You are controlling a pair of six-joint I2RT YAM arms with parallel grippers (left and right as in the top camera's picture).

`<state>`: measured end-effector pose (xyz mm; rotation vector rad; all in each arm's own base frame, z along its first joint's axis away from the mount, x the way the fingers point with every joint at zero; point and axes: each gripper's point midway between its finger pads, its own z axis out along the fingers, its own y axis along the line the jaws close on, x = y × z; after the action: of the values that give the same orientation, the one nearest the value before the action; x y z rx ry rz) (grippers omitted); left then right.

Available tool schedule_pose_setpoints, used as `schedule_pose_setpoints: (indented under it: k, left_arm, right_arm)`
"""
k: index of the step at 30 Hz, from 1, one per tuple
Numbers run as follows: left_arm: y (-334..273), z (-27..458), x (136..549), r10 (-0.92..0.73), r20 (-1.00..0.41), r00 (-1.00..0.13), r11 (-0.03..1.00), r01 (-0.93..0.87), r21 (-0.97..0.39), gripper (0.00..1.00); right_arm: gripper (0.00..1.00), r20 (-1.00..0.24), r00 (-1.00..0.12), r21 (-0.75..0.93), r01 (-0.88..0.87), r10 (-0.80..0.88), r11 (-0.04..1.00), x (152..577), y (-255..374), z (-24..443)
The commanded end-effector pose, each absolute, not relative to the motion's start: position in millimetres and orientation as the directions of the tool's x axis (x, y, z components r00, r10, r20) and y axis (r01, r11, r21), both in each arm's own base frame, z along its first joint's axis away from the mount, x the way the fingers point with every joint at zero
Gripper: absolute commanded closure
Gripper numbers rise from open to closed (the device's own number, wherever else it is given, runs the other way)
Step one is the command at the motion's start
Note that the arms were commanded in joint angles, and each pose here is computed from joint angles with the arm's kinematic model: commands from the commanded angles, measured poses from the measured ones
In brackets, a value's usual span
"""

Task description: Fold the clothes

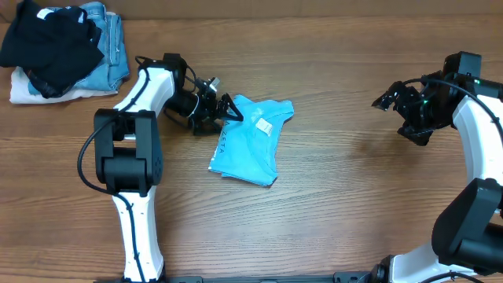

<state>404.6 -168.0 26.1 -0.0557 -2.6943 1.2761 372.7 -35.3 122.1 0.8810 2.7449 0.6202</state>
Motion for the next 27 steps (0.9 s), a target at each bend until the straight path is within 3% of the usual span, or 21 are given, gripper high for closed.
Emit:
schedule_pose_setpoints:
  k: [1,6,9,11,13,16,24,27]
  left_arm:
    - [-173.2,-53.6,361.3,0.154,0.304,-0.94,0.766,-0.081,-0.638,0.11]
    - [-184.1,-55.6,360.8,0.147,0.309,-0.939,0.774,-0.085,-0.627,0.25]
    - [-188.6,-55.6,358.6,0.159,0.309,-0.938,0.775,-0.075,-0.628,0.27]
    - [-191.5,-55.8,357.9,0.166,0.305,-0.938,0.775,-0.067,-0.629,0.41]
    - [-194.8,-56.5,358.8,0.175,0.293,-0.94,0.774,-0.053,-0.631,0.7]
    - [-197.4,-57.2,360.3,0.181,0.28,-0.943,0.772,-0.04,-0.635,0.83]
    - [-201.7,-58.3,365.6,0.188,0.247,-0.95,0.764,-0.016,-0.644,0.96]
    - [-202.2,-57.6,369.8,0.189,0.23,-0.955,0.762,-0.006,-0.647,0.96]
  right_arm:
    - [0.0,-0.076,-0.807,0.459,0.493,0.585,0.74,376.7,-35.7,129.2]
    - [0.0,-0.076,-0.807,0.459,0.493,0.585,0.74,376.6,-35.7,129.1]
    - [0.0,-0.076,-0.807,0.459,0.493,0.585,0.74,376.6,-35.7,129.1]
    - [0.0,-0.075,-0.807,0.458,0.493,0.585,0.739,376.4,-35.6,129.1]
    - [0.0,-0.075,-0.807,0.458,0.493,0.585,0.74,376.4,-35.7,129.1]
    - [0.0,-0.075,-0.808,0.458,0.493,0.585,0.74,376.3,-35.6,129.0]
    - [0.0,-0.071,-0.809,0.456,0.493,0.583,0.741,375.2,-35.4,128.6]
    - [0.0,-0.07,-0.81,0.455,0.494,0.583,0.741,375.2,-35.4,128.1]
